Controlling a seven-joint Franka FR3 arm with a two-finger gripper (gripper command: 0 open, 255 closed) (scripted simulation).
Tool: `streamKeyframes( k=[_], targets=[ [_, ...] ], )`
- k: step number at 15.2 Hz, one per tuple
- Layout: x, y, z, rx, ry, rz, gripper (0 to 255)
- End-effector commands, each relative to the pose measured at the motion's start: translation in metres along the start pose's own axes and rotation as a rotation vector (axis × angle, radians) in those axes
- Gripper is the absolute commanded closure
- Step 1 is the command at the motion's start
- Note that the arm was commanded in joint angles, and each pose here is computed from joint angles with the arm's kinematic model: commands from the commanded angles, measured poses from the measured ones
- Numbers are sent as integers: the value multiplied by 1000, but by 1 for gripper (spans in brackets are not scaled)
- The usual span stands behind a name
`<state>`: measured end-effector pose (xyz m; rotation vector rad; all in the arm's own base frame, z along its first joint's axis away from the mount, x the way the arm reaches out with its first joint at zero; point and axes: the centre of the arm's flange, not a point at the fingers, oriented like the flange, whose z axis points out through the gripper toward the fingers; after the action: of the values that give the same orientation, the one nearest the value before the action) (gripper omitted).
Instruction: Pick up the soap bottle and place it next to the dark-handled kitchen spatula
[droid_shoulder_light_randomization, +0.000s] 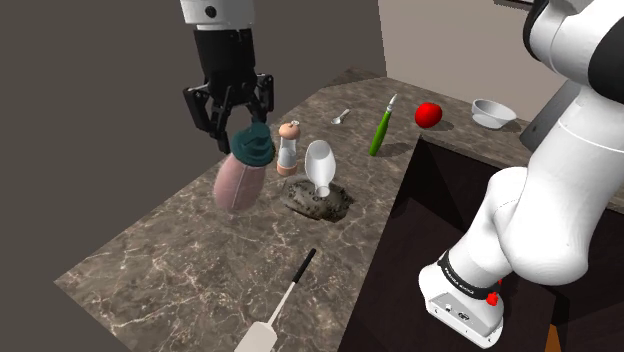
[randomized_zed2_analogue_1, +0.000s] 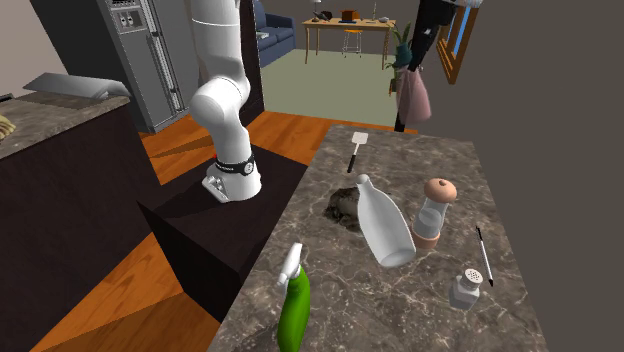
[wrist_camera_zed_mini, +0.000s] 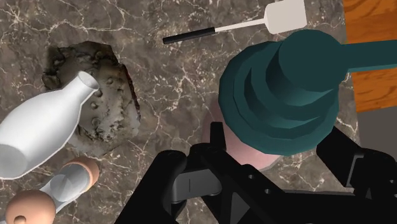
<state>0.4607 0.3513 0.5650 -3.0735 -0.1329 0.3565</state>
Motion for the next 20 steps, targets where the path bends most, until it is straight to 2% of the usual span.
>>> streamKeyframes(
  k=[1,20],
  targets=[
    [3,0,11,0,1,0,255],
    [25,5,109,0,1,0,255]
  ],
)
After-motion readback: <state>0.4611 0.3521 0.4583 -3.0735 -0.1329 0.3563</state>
